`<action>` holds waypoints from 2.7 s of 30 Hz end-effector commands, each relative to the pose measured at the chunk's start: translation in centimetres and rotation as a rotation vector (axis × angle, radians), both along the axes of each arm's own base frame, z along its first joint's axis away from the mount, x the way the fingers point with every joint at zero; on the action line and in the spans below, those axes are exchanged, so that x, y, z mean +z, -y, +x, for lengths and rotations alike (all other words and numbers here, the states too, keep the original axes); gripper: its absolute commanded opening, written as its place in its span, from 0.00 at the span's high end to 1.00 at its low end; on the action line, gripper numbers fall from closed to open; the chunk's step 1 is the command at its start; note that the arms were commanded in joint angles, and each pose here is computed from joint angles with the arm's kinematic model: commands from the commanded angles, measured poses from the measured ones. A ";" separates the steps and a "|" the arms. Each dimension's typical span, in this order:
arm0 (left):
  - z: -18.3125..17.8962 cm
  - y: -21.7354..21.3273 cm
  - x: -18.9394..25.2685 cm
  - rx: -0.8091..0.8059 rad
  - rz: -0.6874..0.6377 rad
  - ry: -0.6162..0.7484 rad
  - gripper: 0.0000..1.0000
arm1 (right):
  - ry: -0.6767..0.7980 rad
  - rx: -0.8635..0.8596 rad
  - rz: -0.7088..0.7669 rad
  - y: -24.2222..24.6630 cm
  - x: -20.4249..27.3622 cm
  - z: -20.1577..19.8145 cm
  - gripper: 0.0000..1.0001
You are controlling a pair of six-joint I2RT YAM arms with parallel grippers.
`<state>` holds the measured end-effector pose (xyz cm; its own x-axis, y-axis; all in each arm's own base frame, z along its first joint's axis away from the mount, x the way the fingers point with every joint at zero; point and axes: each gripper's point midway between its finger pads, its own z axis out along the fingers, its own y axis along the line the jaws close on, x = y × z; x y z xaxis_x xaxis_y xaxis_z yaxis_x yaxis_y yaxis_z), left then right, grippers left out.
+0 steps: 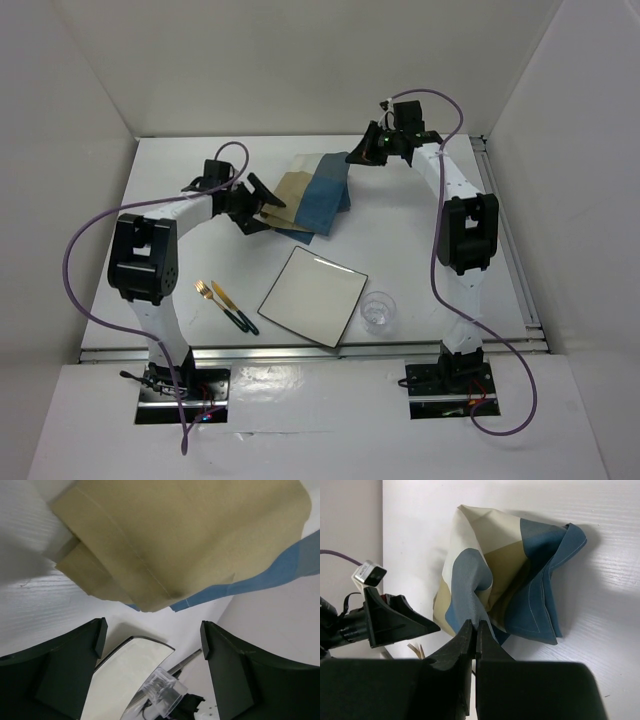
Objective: Set the dinner table for one person
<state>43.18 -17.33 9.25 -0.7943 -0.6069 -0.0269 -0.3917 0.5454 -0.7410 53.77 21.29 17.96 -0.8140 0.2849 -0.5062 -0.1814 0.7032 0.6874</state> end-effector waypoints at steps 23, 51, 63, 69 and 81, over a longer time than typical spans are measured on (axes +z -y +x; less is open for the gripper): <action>2.4 0.8 -0.2 0.272 -0.231 0.058 0.02 | 0.045 0.021 0.004 -0.1 4.0 -1.3 1.00; 6.7 -0.7 -0.4 0.231 -0.173 0.144 0.25 | 0.054 0.018 -0.030 0.9 4.9 -2.3 1.00; 10.6 -1.9 5.5 0.192 -0.142 0.291 1.00 | 0.094 0.045 -0.011 0.5 6.6 -2.0 1.00; 14.1 -5.1 16.5 0.170 -0.158 0.551 1.00 | 0.258 0.052 0.018 1.9 12.2 0.9 1.00; 7.8 -5.2 33.4 -0.040 -0.145 1.023 1.00 | 0.534 0.029 0.064 6.0 20.2 -1.0 1.00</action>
